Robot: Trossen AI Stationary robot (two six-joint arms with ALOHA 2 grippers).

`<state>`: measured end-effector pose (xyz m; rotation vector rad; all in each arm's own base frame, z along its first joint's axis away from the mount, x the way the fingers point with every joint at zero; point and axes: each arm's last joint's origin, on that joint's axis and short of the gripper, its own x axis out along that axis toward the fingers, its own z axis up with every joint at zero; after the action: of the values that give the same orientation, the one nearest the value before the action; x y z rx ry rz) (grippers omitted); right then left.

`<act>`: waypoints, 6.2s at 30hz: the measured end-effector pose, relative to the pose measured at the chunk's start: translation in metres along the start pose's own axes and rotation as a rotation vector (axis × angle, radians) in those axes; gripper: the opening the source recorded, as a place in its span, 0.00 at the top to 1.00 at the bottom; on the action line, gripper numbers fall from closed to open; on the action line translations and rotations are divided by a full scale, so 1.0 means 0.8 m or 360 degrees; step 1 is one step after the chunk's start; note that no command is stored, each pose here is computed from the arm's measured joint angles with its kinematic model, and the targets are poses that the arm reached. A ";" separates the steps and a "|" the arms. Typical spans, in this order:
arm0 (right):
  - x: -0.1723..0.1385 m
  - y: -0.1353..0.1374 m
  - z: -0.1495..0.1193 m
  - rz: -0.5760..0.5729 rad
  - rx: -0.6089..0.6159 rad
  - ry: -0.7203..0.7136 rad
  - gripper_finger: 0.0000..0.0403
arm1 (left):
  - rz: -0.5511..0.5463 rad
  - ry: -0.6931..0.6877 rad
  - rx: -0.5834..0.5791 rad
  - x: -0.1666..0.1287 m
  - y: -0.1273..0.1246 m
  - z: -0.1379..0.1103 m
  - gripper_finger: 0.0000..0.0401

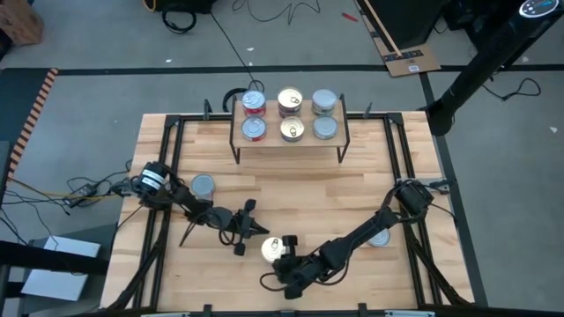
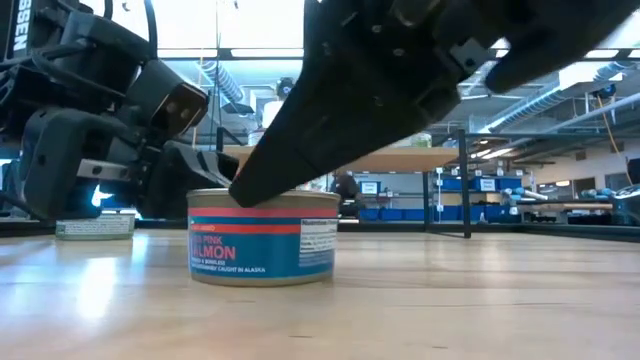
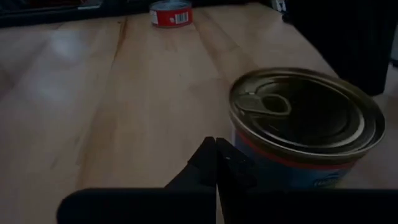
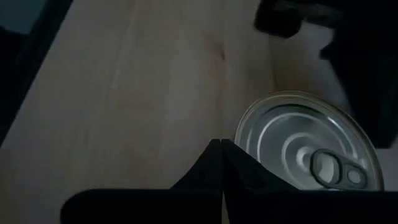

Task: Stack canned seafood by type on shelf
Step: Stack the blue pink tuna can on top of the blue pink tuna can on the shelf

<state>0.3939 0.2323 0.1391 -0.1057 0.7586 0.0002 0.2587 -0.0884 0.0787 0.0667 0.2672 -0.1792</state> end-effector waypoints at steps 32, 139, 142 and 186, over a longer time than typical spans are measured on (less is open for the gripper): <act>-0.007 -0.061 0.052 -0.0351 0.0334 -0.0076 0.98 | -0.0059 0.0152 0.0021 0.010 -0.003 -0.018 1.00; -0.017 -0.075 0.045 -0.0360 0.0546 0.0283 0.34 | 0.0004 0.0193 -0.0055 -0.006 0.001 -0.028 0.99; -0.028 -0.081 0.044 -0.0412 0.0595 0.0332 0.28 | -0.0002 0.0203 -0.0061 -0.009 0.001 -0.030 0.99; -0.024 -0.086 0.040 -0.0304 -0.0018 0.0357 0.51 | -0.0020 0.0214 -0.0098 -0.012 0.001 -0.032 0.99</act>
<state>0.4042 0.1678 0.1820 -0.1907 0.9703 -0.1919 0.2430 -0.0838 0.0566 0.0157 0.4071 -0.1794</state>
